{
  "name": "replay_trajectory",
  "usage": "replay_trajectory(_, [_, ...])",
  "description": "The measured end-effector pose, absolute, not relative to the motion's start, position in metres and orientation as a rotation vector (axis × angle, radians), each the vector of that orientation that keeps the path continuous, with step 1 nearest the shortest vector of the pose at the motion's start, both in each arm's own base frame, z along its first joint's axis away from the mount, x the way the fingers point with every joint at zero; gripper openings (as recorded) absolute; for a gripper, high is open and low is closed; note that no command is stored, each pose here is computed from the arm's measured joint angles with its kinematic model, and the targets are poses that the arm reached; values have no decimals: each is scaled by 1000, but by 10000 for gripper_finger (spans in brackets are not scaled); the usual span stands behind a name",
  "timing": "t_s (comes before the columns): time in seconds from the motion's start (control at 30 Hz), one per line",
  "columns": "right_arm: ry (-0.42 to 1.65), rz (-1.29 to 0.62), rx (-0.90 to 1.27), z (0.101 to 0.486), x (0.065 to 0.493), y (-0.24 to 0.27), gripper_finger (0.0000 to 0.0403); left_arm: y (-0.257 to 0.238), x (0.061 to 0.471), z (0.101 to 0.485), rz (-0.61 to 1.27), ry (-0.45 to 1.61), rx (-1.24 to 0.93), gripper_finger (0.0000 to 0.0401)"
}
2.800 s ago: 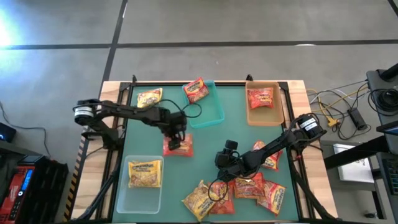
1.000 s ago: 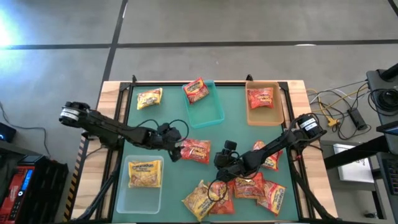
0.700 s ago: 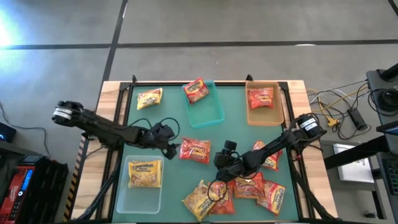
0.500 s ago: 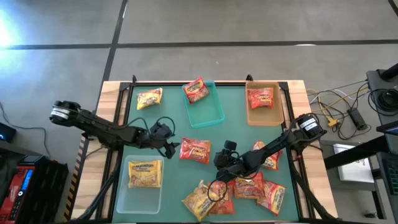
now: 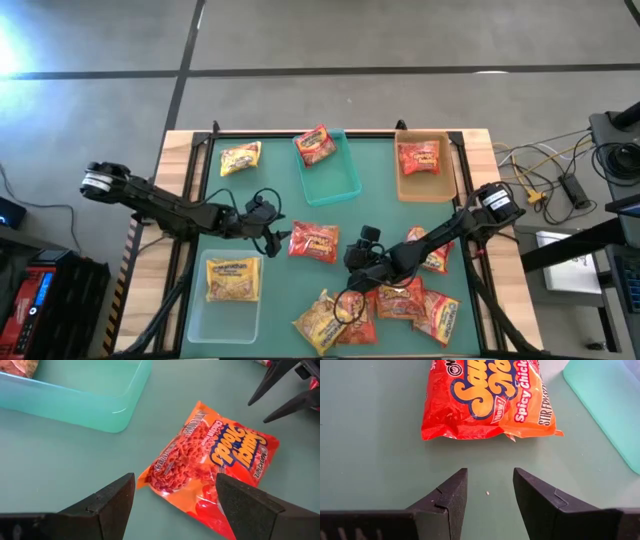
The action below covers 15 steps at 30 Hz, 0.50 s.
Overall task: Sort Maruchan noodles
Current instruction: Put the middle left orange noodle pack into the orange bin
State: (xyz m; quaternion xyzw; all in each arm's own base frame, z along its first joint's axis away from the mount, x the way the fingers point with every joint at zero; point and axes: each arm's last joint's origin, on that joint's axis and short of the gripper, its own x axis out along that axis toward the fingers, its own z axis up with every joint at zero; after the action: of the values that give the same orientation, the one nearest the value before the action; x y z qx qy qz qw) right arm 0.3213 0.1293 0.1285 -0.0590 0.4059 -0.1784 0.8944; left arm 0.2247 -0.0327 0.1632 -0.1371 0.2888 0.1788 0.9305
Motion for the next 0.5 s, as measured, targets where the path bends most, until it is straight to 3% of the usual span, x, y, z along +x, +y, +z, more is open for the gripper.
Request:
replay_trajectory(0.33, [832,-370,-113,129,322,130,150,-33,226,156,390,614,-348,262])
replay_trajectory(0.5, [754,-384,0,133,328,132,150,-34,231,143,422,665,-381,262])
